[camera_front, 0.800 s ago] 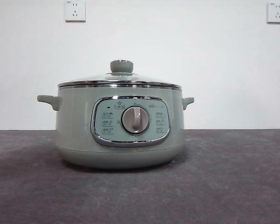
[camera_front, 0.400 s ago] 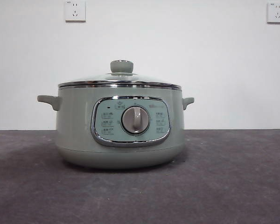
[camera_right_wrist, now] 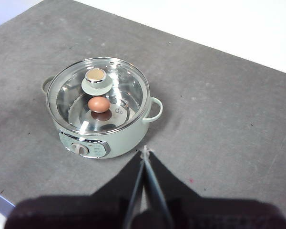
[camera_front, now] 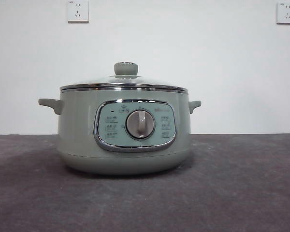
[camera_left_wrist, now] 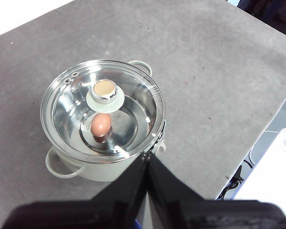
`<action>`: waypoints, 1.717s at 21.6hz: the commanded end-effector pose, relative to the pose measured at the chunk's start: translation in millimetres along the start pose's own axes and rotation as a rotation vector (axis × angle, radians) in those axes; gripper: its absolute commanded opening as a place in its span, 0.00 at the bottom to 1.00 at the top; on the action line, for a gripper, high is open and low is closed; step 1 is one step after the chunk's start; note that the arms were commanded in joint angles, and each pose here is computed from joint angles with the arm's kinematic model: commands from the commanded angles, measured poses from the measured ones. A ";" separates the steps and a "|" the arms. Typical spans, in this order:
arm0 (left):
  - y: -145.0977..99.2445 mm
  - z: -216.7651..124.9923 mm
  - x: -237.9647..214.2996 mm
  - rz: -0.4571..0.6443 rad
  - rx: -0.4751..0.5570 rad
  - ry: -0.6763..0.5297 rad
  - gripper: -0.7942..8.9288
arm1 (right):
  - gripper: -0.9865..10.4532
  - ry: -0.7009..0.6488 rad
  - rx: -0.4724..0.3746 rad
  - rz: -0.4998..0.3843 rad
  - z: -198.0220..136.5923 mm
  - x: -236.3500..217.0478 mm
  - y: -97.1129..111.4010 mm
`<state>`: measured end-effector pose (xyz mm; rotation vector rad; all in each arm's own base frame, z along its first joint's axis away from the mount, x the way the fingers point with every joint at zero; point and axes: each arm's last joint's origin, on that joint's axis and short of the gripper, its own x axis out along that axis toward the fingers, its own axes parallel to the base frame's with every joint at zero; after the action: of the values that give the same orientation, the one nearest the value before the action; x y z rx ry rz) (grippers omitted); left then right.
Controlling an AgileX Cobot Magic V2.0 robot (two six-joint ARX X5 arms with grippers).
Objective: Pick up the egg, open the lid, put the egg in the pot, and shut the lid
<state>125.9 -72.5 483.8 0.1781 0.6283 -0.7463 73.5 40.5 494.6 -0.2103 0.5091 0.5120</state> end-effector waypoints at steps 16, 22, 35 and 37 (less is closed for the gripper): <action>1.4 0.6 2.9 0.005 0.018 0.004 0.08 | 0.09 0.134 0.006 0.005 9.8 40.1 -0.9; 10.2 14.0 -1.0 0.079 0.112 -0.144 0.08 | 0.09 0.195 0.006 0.007 15.5 63.0 -1.5; 51.2 -116.7 11.4 0.619 0.181 -0.532 0.08 | 0.09 0.350 0.005 0.018 23.7 123.7 -2.1; 53.2 -155.4 37.5 0.622 0.164 -0.531 0.08 | 0.09 0.359 0.005 0.018 24.0 127.6 -2.2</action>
<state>108.3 0.9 344.0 0.3079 -0.0300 -0.2174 180.3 99.0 453.6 -0.2927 0.8285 0.4978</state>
